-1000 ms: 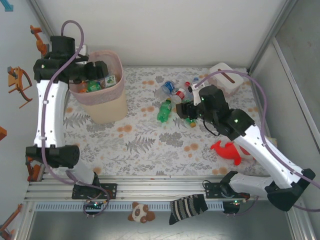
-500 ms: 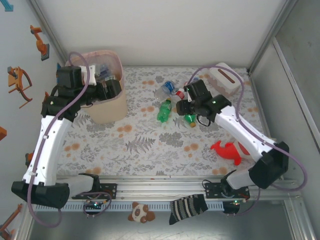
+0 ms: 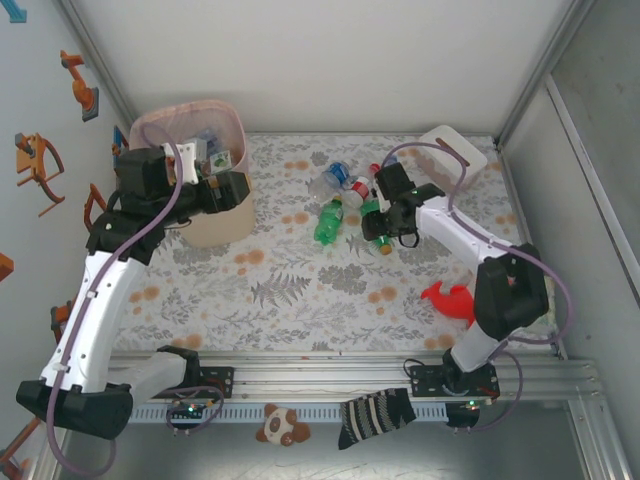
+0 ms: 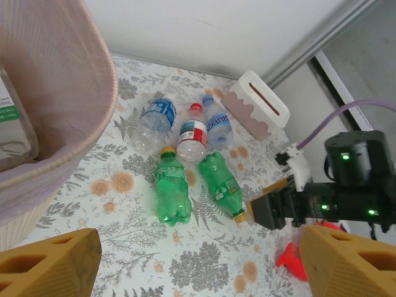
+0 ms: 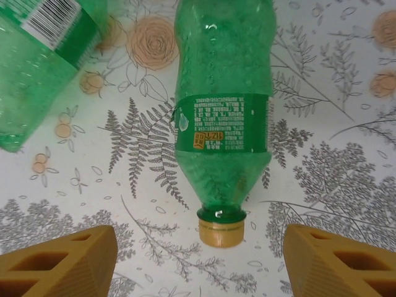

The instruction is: Put the plastic bottles in the bin

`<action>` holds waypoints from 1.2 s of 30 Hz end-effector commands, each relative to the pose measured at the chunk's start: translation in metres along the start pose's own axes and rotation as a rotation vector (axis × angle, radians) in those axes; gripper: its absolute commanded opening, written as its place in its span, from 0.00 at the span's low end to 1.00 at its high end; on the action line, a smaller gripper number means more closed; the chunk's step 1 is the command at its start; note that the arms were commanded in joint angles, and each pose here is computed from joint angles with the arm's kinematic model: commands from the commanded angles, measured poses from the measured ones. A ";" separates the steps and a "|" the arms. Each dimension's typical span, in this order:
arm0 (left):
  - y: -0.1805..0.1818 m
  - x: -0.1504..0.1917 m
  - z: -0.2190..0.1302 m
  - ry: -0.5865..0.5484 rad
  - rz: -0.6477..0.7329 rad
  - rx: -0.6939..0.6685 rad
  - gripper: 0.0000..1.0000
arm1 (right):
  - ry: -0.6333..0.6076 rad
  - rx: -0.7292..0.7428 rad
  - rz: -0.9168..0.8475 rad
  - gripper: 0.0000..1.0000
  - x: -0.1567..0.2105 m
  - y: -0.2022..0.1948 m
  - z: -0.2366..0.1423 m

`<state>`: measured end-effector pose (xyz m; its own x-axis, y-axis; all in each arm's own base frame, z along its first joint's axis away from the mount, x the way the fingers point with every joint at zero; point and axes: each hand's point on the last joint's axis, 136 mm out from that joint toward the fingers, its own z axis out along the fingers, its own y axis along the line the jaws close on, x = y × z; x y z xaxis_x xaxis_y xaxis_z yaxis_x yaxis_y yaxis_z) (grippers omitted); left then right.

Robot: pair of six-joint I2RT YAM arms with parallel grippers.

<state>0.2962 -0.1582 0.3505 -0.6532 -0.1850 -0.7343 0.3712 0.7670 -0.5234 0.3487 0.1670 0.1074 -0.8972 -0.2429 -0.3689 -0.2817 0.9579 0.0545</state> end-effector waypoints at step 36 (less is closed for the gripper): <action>-0.032 -0.010 0.026 -0.019 0.066 0.074 0.83 | 0.043 0.021 -0.012 0.65 -0.015 -0.024 0.079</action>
<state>0.3062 -0.1922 0.3450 -0.6513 -0.1374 -0.7463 0.4290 0.7446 -0.5114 0.3949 0.1606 0.0254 -0.9152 -0.2727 -0.2967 -0.2918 0.9562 0.0212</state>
